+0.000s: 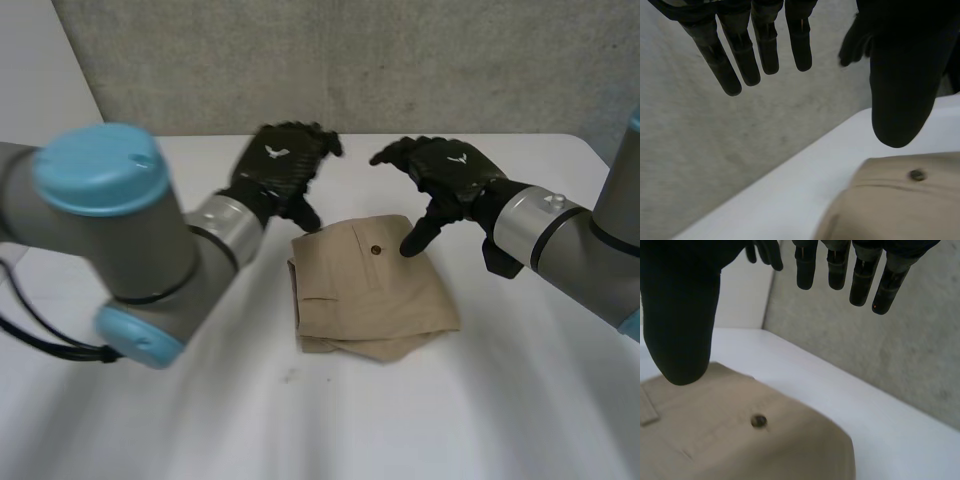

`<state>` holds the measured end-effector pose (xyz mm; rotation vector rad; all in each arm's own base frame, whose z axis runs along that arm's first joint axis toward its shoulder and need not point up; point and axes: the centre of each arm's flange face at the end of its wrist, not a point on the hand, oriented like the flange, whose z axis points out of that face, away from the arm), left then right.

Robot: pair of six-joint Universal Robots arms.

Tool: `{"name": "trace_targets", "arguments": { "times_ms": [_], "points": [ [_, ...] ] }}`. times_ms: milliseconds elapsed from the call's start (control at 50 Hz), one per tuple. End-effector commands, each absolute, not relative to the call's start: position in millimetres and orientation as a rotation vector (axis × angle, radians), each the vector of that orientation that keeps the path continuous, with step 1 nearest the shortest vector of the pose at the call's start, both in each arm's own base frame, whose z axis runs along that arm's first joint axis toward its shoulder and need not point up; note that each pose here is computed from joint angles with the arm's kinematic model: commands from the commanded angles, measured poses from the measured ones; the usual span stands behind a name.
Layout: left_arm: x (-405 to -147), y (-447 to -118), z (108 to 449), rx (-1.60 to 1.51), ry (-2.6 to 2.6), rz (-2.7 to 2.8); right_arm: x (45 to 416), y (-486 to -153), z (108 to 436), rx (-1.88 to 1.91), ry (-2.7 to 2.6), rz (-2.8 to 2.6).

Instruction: Fold the shorts.

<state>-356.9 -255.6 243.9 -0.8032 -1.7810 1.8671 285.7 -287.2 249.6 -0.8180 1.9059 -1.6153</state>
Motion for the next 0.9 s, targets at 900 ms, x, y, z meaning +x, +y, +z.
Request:
{"name": "trace_targets", "arguments": {
  "times_ms": [900],
  "points": [
    [-236.2,-247.9,358.3,-0.395,-2.095,2.090,229.2,-284.1,342.7,-0.451,2.111,-2.256]
  ]
}}
